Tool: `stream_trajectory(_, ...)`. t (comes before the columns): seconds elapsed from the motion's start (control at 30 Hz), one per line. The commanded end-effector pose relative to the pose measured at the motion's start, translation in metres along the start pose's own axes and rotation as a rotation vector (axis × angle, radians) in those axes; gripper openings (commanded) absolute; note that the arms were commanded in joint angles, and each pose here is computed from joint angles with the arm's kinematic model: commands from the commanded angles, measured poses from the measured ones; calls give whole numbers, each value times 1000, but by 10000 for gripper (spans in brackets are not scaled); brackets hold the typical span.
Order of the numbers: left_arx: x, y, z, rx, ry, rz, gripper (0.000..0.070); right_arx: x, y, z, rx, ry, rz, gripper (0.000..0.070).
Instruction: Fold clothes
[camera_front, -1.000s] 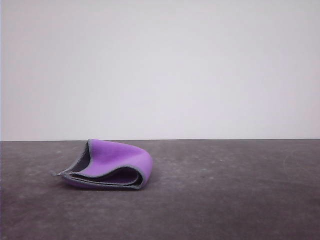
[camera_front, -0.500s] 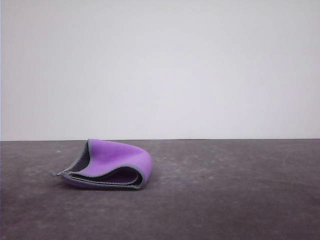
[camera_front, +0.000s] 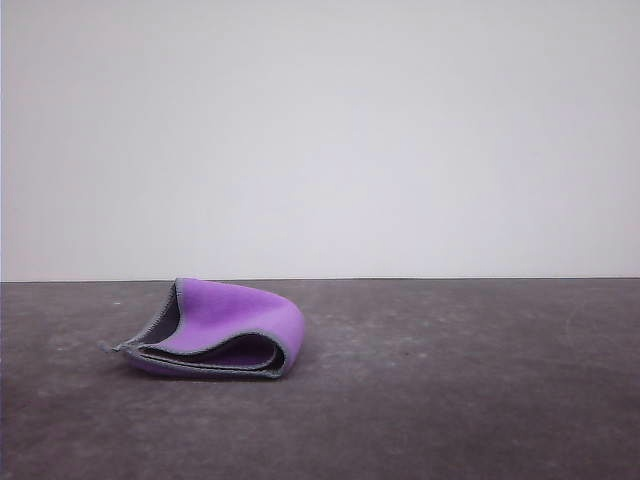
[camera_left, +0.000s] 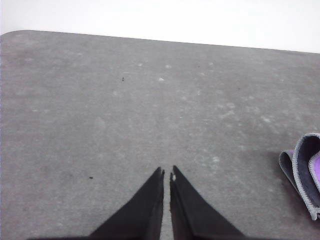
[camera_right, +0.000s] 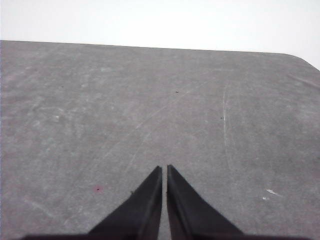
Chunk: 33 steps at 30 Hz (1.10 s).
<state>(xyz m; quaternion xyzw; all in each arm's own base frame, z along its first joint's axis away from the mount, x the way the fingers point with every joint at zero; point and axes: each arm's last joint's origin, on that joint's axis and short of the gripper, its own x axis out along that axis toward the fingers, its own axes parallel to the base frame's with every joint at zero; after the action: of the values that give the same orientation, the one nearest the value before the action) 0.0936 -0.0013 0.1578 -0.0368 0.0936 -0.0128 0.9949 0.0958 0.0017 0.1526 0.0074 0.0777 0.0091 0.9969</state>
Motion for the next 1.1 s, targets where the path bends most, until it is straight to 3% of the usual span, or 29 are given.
stream_trajectory(0.0, 2, 0, -6, -5, 25, 2, 23, 0, 0, 0, 11, -11, -4, 16)
stream_trajectory(1.07, 2, 0, -6, -5, 25, 2, 23, 0, 0, 0, 11, -11, -4, 16)
